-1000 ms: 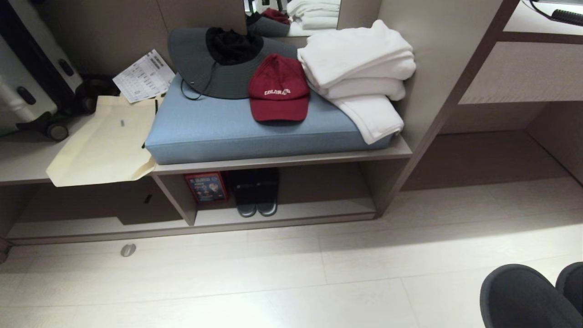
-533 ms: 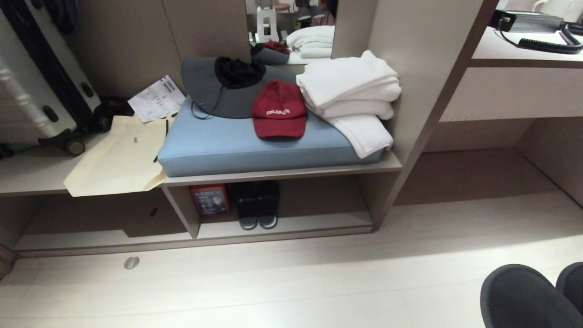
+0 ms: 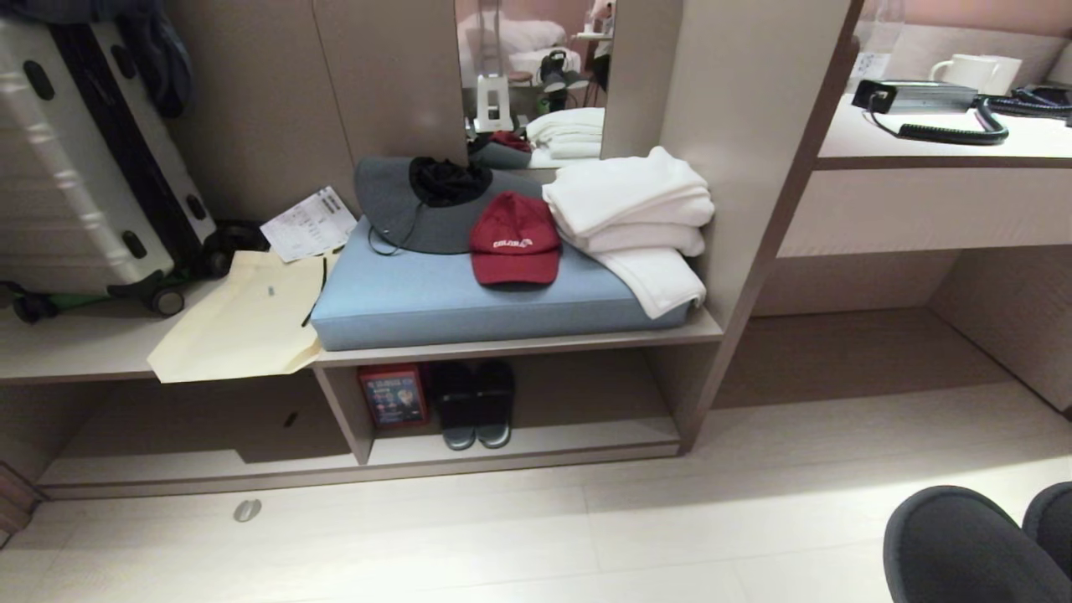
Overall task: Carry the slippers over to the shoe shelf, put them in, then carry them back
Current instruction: Place the slippers on the floor
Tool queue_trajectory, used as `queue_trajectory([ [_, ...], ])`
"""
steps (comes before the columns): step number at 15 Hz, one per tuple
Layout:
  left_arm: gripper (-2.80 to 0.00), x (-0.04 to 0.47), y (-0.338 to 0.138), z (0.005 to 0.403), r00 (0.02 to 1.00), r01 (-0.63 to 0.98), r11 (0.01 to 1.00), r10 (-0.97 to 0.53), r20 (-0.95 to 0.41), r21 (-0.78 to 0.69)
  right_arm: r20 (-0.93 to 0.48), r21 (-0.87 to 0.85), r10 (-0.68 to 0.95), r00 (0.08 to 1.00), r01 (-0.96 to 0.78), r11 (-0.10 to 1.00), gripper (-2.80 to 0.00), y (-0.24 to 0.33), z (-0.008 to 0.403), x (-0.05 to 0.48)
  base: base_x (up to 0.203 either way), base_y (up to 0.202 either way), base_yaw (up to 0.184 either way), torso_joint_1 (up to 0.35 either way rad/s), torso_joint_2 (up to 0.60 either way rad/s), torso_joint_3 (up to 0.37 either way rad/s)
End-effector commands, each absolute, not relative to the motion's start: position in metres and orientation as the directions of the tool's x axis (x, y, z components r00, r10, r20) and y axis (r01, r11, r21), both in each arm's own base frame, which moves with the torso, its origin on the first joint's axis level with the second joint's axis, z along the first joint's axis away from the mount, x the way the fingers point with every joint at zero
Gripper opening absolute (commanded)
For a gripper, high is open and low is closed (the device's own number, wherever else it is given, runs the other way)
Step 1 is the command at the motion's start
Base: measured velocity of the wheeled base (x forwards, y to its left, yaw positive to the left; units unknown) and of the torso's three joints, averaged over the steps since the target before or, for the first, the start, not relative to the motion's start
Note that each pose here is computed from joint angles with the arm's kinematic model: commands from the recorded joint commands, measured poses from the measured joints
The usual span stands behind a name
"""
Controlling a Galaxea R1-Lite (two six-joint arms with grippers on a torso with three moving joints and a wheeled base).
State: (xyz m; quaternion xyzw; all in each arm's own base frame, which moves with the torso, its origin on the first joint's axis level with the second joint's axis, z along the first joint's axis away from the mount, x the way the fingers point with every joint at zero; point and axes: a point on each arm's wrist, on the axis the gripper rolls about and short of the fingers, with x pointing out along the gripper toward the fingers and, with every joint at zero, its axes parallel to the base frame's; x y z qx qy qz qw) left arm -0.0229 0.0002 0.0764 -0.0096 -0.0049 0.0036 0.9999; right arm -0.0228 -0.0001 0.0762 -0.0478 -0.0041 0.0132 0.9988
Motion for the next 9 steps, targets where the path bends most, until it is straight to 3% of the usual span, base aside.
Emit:
queue_trajectory([
  [1, -2.80, -0.0228, 0.0002, 0.0764, 1.000, -0.007, 1.000, 0.008, 0.009, -0.020, 0.006, -0.097, 0.028, 1.000, -0.027, 0.995, -2.80, -0.0001, 0.0763, -0.0227, 0.000, 0.000, 0.000, -0.002, 0.01, 0.207],
  [9, -2.80, -0.0228, 0.0001, 0.0764, 1.000, -0.009, 1.000, 0.009, 0.009, -0.017, 0.007, -0.092, 0.026, 1.000, -0.025, 0.995, -2.80, -0.0001, 0.0766, -0.0228, 0.000, 0.000, 0.000, 0.002, 0.00, 0.183],
])
